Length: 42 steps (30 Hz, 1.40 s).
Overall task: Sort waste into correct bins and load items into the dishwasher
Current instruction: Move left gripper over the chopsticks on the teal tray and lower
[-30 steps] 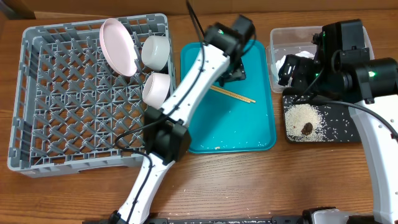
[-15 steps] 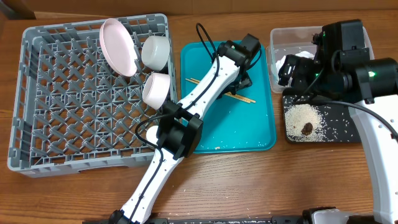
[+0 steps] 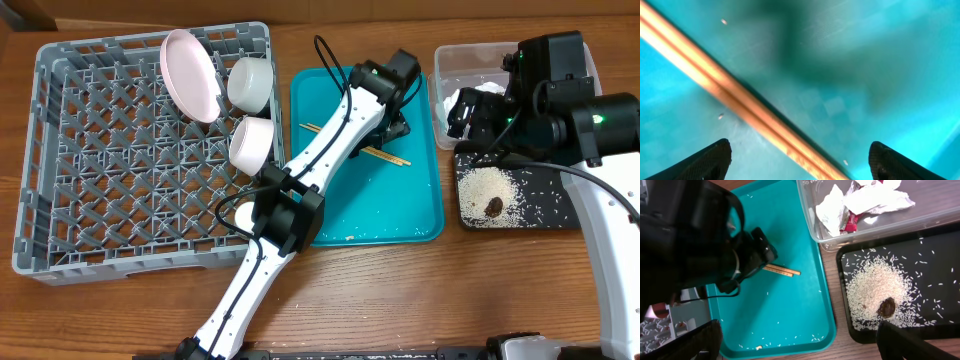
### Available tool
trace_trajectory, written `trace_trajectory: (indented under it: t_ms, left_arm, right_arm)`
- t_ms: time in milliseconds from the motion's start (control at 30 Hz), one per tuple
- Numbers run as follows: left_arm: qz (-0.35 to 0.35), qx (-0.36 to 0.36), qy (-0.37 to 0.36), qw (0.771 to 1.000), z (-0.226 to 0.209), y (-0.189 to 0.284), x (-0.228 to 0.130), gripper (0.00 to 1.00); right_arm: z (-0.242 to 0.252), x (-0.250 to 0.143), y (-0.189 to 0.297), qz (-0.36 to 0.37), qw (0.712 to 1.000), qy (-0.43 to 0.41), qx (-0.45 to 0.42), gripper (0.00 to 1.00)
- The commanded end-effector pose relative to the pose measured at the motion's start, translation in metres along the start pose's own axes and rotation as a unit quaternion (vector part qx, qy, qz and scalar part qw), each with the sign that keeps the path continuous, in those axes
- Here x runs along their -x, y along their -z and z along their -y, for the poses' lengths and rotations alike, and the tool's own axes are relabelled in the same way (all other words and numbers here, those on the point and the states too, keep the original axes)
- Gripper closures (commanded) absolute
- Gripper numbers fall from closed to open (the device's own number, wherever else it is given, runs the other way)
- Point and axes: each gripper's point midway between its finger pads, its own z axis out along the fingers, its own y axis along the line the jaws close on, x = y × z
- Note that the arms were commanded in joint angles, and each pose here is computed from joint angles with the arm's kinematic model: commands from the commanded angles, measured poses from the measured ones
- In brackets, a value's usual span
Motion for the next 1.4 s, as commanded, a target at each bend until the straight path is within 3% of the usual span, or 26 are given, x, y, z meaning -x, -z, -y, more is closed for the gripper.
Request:
trace_trajectory:
  t_ms: [0, 367, 1167, 1367]
  left_arm:
    - [0.030, -0.020, -0.003, 0.999, 0.012, 0.019, 0.008, 0.08]
    - [0.058, 0.000, 0.064, 0.996, 0.006, 0.001, 0.015, 0.07]
    - [0.049, 0.016, 0.067, 0.996, 0.002, -0.049, 0.002, 0.08]
    - [0.014, 0.020, 0.065, 0.998, -0.003, -0.066, -0.012, 0.09]
  right_arm:
    - [-0.002, 0.006, 0.007, 0.014, 1.000, 0.004, 0.002, 0.00]
    - [-0.002, 0.006, 0.007, 0.014, 1.000, 0.004, 0.002, 0.00]
    - [-0.002, 0.006, 0.007, 0.014, 1.000, 0.004, 0.002, 0.00]
    - [-0.002, 0.006, 0.007, 0.014, 1.000, 0.004, 0.002, 0.00]
